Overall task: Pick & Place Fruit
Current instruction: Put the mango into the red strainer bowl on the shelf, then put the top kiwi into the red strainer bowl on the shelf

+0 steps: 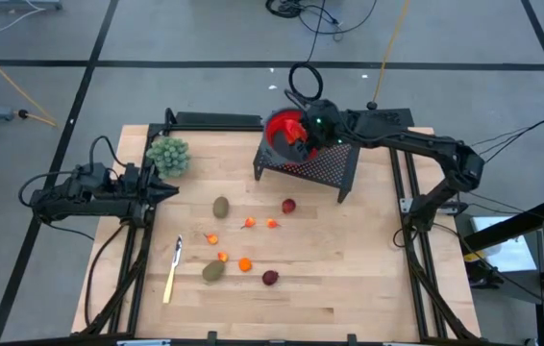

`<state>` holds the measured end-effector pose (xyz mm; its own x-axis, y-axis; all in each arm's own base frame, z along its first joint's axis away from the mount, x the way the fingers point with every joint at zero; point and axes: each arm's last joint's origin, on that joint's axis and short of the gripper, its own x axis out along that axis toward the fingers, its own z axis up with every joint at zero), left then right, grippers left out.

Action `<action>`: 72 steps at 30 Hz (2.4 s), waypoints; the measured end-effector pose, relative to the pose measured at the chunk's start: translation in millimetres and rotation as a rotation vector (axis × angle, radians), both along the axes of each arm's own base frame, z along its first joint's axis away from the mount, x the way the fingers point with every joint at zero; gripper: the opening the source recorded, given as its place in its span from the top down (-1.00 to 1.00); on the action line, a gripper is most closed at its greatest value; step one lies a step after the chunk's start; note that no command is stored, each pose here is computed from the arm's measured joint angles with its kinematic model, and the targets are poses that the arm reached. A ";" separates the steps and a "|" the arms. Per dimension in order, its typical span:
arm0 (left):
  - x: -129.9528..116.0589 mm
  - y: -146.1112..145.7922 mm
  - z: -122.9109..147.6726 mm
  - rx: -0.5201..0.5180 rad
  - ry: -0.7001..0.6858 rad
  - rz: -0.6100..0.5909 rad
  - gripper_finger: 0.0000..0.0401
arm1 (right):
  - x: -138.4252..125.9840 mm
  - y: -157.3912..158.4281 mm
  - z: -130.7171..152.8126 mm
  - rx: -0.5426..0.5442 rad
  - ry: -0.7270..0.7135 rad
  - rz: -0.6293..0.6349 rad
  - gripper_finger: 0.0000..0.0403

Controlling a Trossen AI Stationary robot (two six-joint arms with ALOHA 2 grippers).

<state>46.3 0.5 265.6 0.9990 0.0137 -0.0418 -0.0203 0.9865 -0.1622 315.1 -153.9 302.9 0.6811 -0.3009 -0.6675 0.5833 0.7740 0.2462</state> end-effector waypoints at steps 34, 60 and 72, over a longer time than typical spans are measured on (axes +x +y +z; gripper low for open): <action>0.1 0.0 0.0 0.000 0.001 0.000 0.89 | 2.7 -0.3 1.8 -0.042 -0.017 0.059 -0.40; 0.1 0.0 0.0 -0.004 0.001 0.001 0.89 | -7.0 71.8 50.3 -0.231 -0.110 0.233 0.95; 0.1 -0.1 0.0 0.000 0.001 -0.004 0.89 | -16.3 120.6 66.0 -0.325 -0.121 0.205 1.00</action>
